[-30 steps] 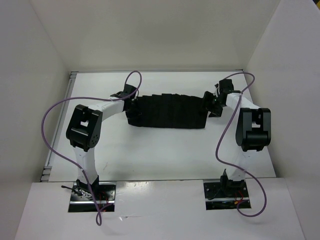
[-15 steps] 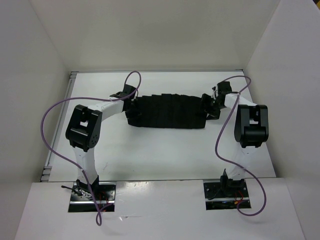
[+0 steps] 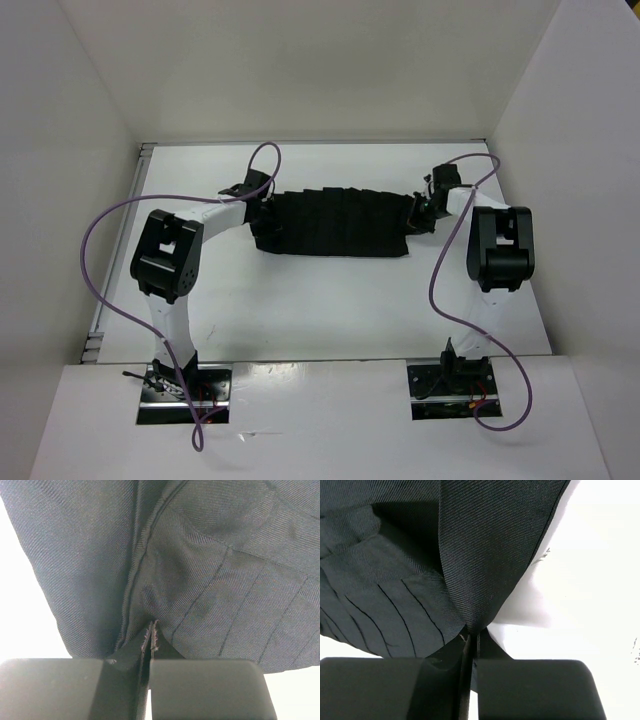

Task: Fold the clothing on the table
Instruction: Fold the skirt

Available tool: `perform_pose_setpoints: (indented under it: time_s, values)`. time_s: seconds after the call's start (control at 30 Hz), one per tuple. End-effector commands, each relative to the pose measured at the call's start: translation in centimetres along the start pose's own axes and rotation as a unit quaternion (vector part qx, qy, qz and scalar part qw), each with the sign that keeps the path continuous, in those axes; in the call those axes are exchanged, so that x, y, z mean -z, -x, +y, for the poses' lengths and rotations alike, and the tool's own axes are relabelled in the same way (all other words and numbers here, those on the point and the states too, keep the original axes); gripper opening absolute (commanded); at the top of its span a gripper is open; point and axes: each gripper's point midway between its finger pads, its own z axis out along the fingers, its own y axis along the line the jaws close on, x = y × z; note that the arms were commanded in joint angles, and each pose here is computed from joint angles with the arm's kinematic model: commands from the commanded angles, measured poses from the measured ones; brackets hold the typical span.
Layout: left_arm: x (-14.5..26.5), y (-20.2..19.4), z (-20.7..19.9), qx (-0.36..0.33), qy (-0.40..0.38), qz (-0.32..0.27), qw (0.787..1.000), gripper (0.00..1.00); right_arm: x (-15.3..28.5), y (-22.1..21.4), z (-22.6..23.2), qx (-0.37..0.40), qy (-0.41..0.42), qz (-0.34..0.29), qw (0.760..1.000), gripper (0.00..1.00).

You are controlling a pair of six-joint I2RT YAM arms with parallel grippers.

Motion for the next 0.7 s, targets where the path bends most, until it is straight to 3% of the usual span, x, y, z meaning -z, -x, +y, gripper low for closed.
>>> perform_pose_setpoints:
  time_s: [0.0,0.1,0.23,0.3,0.37,0.43,0.6,0.67]
  values:
    - [-0.9,-3.8,2.4,0.002,0.036,0.062,0.997,0.00,-0.2,0.8,0.0,0.008,-0.011,-0.015,1.000,0.00]
    - [-0.8,-4.1,1.9,0.003,0.021,0.071,0.997,0.00,0.6,0.8,-0.1,0.003,-0.022,-0.019,1.000,0.00]
    - [2.8,-1.0,-1.4,-0.007,-0.040,0.025,0.999,0.00,2.0,0.9,-1.3,-0.004,-0.071,-0.031,0.997,0.00]
    - [5.0,1.4,-3.3,-0.013,-0.068,-0.010,0.998,0.26,2.1,0.5,-1.8,-0.011,-0.085,-0.026,0.996,0.00]
    - [7.3,3.8,-4.1,-0.018,-0.082,-0.049,0.995,0.29,2.6,0.8,-1.5,-0.010,-0.083,-0.030,0.996,0.00]
    - [9.0,5.3,-4.3,-0.024,-0.073,-0.078,0.994,0.40,2.7,1.1,-1.3,-0.009,-0.083,-0.031,0.996,0.00]
    - [10.3,8.4,-2.8,-0.013,-0.040,-0.125,0.991,0.46,3.0,1.2,-1.6,-0.010,-0.093,-0.032,0.995,0.00]
    - [9.4,7.9,-3.2,-0.017,-0.062,-0.101,0.993,0.42,3.3,1.1,-1.5,-0.010,-0.093,-0.032,0.995,0.00]
